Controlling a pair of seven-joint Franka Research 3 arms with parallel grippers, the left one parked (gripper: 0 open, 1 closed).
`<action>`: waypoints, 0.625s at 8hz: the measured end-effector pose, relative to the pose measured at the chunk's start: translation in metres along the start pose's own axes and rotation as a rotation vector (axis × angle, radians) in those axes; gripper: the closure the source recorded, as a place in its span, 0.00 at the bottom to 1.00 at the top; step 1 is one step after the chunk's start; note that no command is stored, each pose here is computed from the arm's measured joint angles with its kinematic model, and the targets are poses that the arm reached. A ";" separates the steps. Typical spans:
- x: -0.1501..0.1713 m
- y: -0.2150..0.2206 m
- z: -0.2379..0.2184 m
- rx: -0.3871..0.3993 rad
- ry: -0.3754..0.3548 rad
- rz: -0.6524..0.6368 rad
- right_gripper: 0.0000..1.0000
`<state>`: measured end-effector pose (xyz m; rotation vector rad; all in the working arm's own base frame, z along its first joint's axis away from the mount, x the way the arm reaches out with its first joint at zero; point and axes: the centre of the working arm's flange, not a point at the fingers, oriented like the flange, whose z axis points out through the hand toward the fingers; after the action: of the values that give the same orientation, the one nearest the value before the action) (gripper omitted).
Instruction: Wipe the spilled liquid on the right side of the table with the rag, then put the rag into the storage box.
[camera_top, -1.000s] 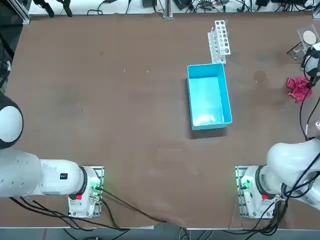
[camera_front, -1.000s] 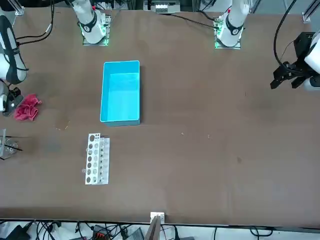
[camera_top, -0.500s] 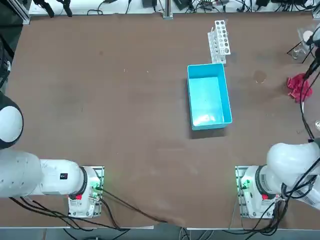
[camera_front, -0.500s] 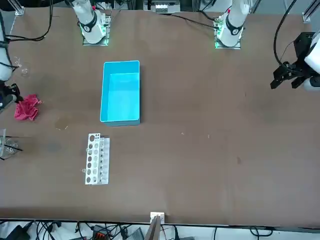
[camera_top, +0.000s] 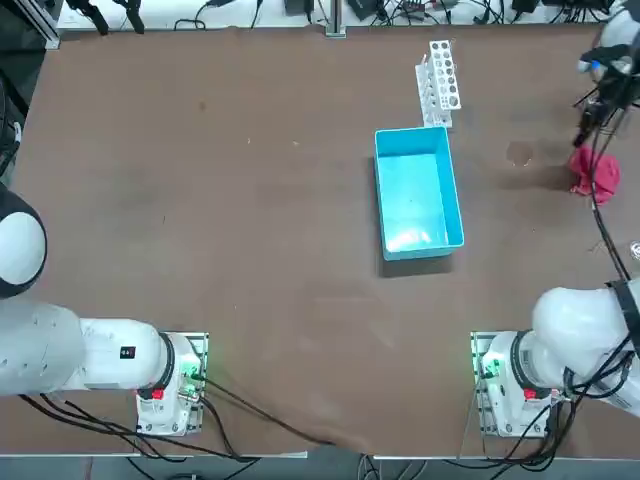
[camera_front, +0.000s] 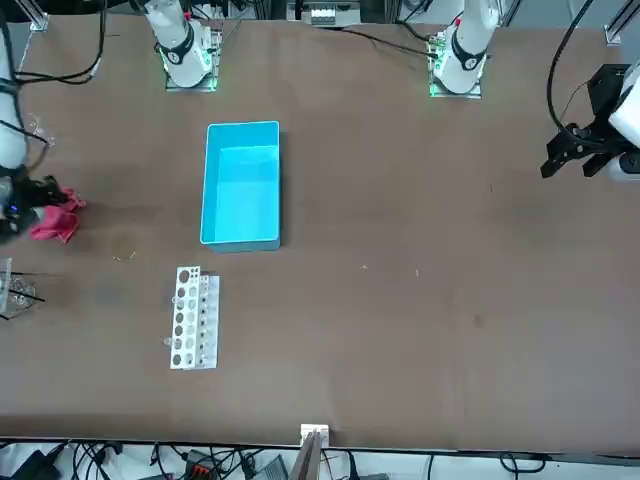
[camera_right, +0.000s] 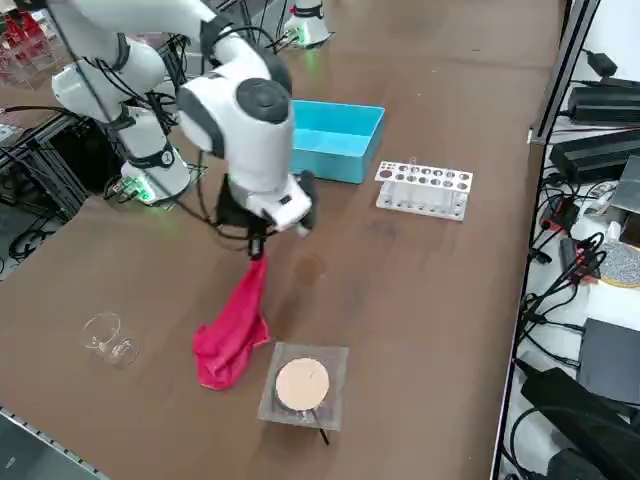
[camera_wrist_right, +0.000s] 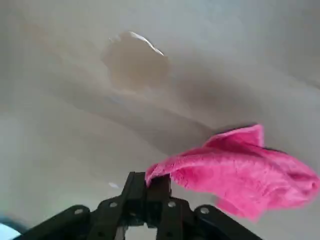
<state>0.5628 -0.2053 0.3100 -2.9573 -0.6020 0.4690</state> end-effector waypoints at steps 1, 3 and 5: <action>0.032 -0.034 0.011 0.008 -0.020 0.065 0.99; 0.091 -0.112 0.028 0.017 -0.049 0.176 0.99; 0.128 -0.181 0.030 0.069 -0.021 0.240 0.99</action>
<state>0.5992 0.0123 0.2714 -2.9743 -0.2272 0.5284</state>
